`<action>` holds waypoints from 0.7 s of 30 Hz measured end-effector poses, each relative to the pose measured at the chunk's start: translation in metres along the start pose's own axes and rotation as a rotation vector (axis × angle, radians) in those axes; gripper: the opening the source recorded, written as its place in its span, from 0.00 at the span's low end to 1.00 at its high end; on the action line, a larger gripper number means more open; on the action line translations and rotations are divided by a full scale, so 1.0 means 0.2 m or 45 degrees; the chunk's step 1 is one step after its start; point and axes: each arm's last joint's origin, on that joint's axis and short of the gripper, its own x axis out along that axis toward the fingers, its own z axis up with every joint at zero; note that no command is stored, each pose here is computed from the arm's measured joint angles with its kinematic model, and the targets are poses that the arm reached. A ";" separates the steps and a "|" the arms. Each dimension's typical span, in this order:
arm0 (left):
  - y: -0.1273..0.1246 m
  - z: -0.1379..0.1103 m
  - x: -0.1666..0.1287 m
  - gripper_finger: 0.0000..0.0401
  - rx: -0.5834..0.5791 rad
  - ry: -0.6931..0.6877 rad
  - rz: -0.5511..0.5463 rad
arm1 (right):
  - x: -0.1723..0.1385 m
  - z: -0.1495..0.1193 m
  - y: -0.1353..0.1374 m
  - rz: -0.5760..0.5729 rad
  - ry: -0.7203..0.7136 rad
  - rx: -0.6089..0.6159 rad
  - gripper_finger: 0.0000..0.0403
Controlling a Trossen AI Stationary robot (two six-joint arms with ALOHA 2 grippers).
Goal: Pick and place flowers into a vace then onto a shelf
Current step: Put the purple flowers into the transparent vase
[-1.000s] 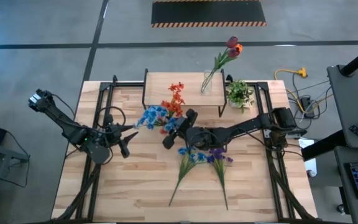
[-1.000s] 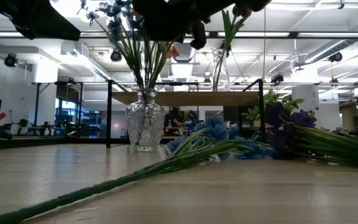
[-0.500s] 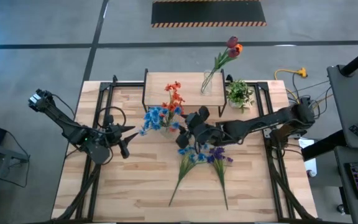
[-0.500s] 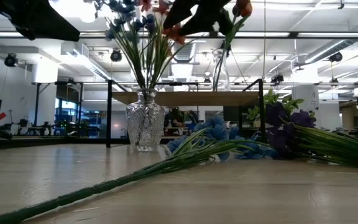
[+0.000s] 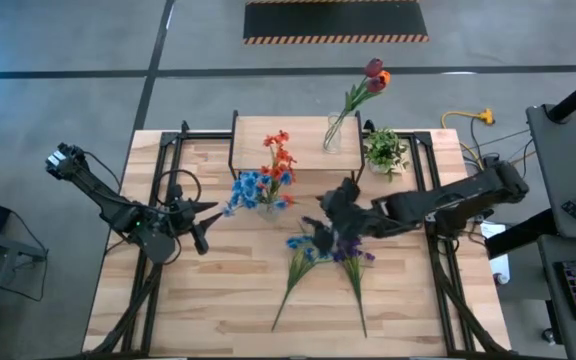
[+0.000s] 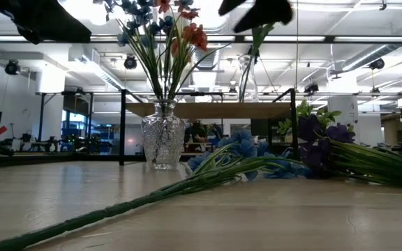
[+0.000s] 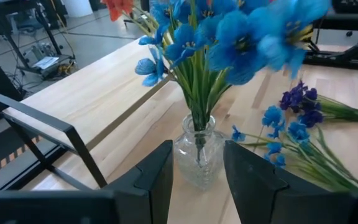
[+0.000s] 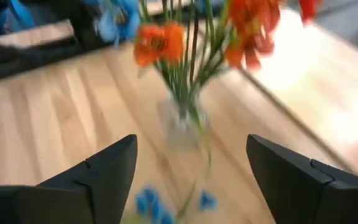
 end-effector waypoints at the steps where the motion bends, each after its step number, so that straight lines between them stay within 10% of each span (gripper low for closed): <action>1: 0.00 0.00 0.00 0.31 -0.004 -0.002 -0.001 | -0.04 -0.01 -0.01 0.006 0.038 0.019 0.73; 21: -0.01 0.01 0.01 0.31 -0.035 -0.024 0.006 | -0.25 -0.40 0.11 -0.075 0.700 0.506 0.68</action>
